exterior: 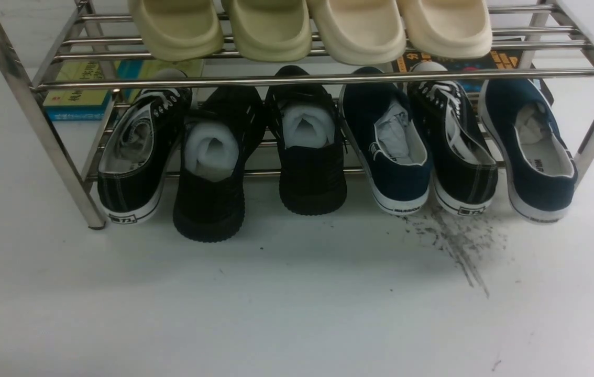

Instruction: Take the shoes off the shelf with your hand on the white table.

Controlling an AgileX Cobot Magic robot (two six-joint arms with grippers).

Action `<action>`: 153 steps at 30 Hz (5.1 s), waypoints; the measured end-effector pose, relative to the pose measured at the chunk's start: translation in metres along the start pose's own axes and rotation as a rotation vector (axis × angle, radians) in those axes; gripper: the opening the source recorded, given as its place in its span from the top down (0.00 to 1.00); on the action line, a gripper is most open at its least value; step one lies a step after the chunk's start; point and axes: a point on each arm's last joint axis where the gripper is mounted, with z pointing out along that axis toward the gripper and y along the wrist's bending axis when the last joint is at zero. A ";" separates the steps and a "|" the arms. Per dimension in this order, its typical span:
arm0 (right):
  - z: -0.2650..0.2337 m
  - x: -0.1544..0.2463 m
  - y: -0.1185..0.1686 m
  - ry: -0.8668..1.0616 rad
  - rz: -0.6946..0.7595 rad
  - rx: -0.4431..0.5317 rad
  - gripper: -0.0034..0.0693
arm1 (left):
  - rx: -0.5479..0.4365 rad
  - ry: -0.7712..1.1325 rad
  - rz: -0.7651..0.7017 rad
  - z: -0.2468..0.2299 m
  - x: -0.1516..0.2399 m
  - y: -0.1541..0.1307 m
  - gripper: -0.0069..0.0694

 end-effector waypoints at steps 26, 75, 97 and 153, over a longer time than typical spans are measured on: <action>0.204 -0.051 0.132 0.734 -0.454 -0.292 0.51 | 0.000 0.000 0.000 0.000 0.000 0.000 0.59; 0.304 -0.038 0.139 0.562 -0.355 0.056 0.90 | 0.000 0.000 0.000 0.000 0.000 0.000 0.59; 0.188 -0.072 0.152 0.897 -0.358 -0.217 0.90 | 0.000 0.000 0.000 0.000 0.000 0.000 0.59; 0.284 -0.082 0.169 0.835 -0.373 -0.095 0.90 | 0.001 -0.001 0.000 0.000 0.000 0.000 0.59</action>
